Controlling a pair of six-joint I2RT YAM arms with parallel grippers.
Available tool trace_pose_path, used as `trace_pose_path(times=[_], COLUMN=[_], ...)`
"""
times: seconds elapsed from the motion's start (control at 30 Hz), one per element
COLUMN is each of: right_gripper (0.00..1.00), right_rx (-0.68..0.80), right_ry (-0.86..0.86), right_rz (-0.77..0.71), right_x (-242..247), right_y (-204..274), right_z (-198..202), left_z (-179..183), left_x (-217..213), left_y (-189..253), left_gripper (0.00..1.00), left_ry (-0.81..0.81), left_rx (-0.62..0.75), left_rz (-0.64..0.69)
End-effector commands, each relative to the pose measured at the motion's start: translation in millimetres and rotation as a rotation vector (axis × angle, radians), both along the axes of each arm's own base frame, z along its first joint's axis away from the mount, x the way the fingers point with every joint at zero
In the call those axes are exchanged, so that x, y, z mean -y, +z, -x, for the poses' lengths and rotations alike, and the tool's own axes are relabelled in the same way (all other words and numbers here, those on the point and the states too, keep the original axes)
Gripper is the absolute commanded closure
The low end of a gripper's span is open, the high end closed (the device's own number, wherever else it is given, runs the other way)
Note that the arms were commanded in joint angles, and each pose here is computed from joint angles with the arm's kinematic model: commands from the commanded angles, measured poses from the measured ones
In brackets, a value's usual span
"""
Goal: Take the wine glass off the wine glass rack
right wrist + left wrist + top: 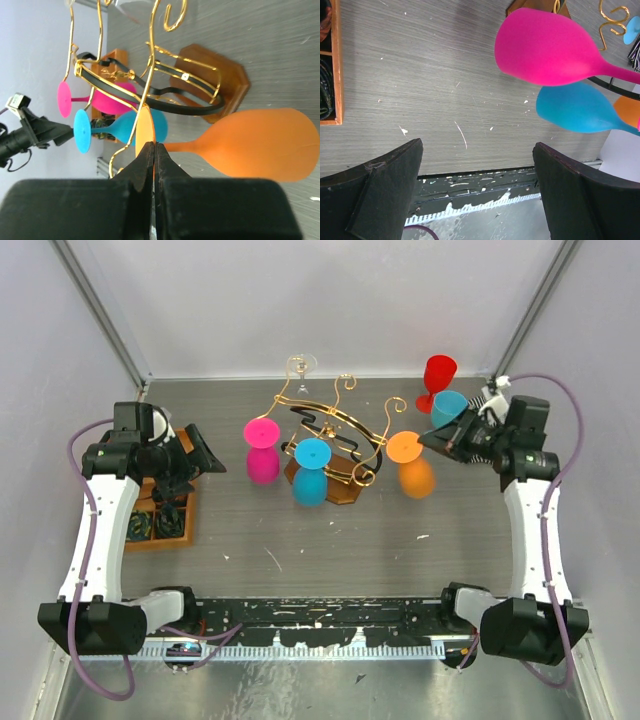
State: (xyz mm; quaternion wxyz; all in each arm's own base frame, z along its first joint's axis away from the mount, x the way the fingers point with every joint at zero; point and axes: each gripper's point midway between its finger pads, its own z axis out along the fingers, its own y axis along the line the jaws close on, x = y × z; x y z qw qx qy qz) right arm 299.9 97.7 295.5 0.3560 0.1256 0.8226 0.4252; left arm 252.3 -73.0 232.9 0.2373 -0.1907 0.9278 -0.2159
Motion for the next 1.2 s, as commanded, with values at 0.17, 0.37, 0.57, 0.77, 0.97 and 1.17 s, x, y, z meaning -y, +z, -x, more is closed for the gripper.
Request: trace_pose_path(times=[0.17, 0.37, 0.57, 0.77, 0.97, 1.17], right_gripper=[0.99, 0.99, 0.99, 0.99, 0.99, 0.99], right_rx=[-0.035, -0.228, -0.471, -0.674, -0.771, -0.846], right_ry=[-0.248, -0.46, -0.562, -0.684, -0.803, -0.791], right_rz=[0.467, 0.765, 0.948, 1.241, 1.495, 1.609], right_x=[90, 160, 200, 234, 245, 250], right_y=[-13, -58, -113, -138, -136, -146], right_z=[-11, -3, 17, 35, 41, 45], left_z=[0, -2, -1, -1, -2, 0], left_x=[1, 5, 7, 6, 6, 6], left_y=[12, 12, 12, 13, 18, 17], left_gripper=[0.02, 0.02, 0.02, 0.02, 0.02, 0.02], left_ry=[-0.019, -0.023, -0.027, -0.033, -0.047, -0.056], left_rx=[0.049, 0.049, 0.053, 0.054, 0.056, 0.054], left_rz=[0.001, 0.025, 0.033, 0.028, 0.024, 0.019])
